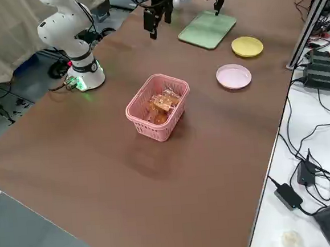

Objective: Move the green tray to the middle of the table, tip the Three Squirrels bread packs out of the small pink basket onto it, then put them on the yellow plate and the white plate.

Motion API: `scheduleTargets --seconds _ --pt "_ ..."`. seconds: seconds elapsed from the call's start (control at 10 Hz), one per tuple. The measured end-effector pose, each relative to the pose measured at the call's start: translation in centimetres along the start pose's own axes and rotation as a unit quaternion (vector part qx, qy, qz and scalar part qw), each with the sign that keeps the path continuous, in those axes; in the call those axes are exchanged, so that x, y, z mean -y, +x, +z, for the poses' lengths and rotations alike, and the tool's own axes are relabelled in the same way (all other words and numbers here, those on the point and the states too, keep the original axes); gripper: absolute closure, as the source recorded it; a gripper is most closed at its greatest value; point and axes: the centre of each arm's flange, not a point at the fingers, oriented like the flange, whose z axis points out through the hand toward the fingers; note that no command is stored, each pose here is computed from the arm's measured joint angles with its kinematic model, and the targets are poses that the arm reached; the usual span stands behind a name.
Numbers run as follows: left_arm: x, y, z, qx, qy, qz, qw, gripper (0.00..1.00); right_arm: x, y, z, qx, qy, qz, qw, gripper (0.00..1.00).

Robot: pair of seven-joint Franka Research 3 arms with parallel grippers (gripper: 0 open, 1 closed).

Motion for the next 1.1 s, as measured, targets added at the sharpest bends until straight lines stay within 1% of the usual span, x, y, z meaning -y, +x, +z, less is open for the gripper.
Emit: scheduleTargets --seconds 0.1,0.2,0.3,0.6,0.8,0.9,1.0,1.1 --pt "-4.5 -0.6 0.8 0.004 -0.008 -0.009 1.0 0.94 0.3 0.4 1.3 0.004 0.001 -0.003 1.0 0.03" --pt "-7.8 -1.0 1.3 0.008 -0.016 -0.016 1.0 0.94 0.6 0.9 3.0 0.008 0.001 -0.006 1.0 0.03" --pt "-9.8 -1.2 1.7 0.01 -0.022 -0.018 1.0 0.94 1.3 1.5 4.9 0.009 0.0 -0.012 1.0 0.04" --pt "-13.2 -1.0 2.3 0.012 -0.037 -0.019 0.999 0.94 3.5 2.3 10.6 0.008 -0.004 -0.032 0.999 0.03" --pt "-14.8 -0.7 2.5 0.013 -0.045 -0.025 0.999 0.95 4.6 1.8 14.3 -0.003 -0.007 -0.041 0.999 0.01" --pt "-14.7 -0.2 2.4 0.011 -0.046 -0.029 0.998 0.86 5.3 1.3 16.6 -0.01 -0.009 -0.048 0.999 0.01" --pt "-14.0 0.7 2.0 0.011 -0.039 -0.036 0.999 0.7 6.1 0.7 18.9 -0.012 -0.01 -0.056 0.998 0.01" --pt "-12.7 2.2 0.7 0.014 -0.023 -0.049 0.998 0.53 6.7 0.2 21.3 -0.012 -0.012 -0.063 0.998 0.01"
